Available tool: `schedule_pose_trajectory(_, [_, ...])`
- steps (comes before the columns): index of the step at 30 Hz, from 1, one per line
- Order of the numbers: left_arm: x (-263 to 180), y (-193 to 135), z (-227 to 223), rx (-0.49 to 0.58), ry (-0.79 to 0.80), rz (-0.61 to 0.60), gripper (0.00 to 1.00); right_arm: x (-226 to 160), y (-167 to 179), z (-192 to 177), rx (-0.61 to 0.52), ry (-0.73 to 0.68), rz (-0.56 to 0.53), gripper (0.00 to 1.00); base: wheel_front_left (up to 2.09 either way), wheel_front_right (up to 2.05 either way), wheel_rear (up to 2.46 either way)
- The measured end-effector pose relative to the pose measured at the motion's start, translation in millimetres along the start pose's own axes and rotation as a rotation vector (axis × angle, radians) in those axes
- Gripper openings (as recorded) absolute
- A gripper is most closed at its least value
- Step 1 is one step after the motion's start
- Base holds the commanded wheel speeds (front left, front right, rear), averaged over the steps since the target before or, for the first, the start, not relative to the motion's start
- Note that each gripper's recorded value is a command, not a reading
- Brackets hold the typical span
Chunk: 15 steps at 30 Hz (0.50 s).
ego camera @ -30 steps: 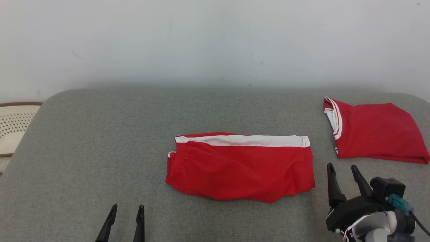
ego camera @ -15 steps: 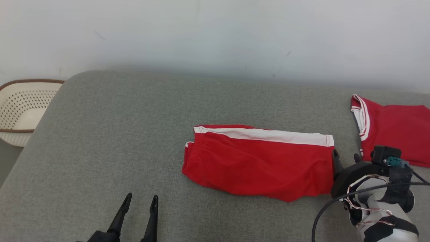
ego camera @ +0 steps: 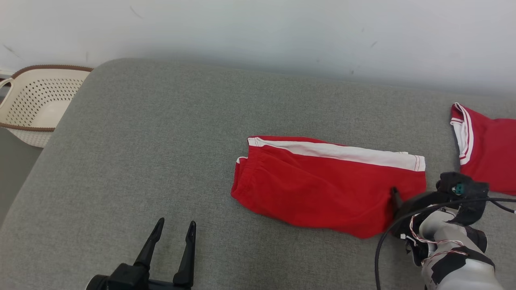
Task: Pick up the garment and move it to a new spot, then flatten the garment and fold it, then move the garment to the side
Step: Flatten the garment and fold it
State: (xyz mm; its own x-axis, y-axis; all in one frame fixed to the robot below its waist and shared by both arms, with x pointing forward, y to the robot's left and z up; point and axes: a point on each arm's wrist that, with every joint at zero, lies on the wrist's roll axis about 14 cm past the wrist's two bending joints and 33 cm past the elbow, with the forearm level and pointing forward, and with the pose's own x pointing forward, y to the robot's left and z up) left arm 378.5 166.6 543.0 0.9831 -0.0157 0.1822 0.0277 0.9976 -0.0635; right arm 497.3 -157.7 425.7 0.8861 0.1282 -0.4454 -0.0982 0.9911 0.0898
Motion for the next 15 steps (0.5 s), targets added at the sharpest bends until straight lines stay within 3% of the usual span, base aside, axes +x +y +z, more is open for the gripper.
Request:
schedule_pose_trajectory(1, [0, 0, 0, 0.001, 0.000, 0.001, 1.00, 1, 2, 1, 0.007, -0.003, 0.003, 0.93, 0.00, 0.00, 0.00])
schedule_pose_trajectory(2, [1, 1, 0, 0.002, 0.000, 0.002, 1.00, 1, 4, 0, 0.006, -0.003, 0.008, 0.33, 0.00, 0.00, 0.00])
schedule_pose_trajectory(3, [1, 0, 0, 0.002, 0.000, 0.002, 1.00, 0, 6, 0, 0.008, -0.011, 0.012, 0.00, 0.00, 0.00, 0.00])
schedule_pose_trajectory(15, [-1, 3, 5, 0.004, -0.014, 0.008, 1.00, -12, 7, 20, -0.014, -0.141, 0.027, 0.00, 0.00, 0.00, 0.00])
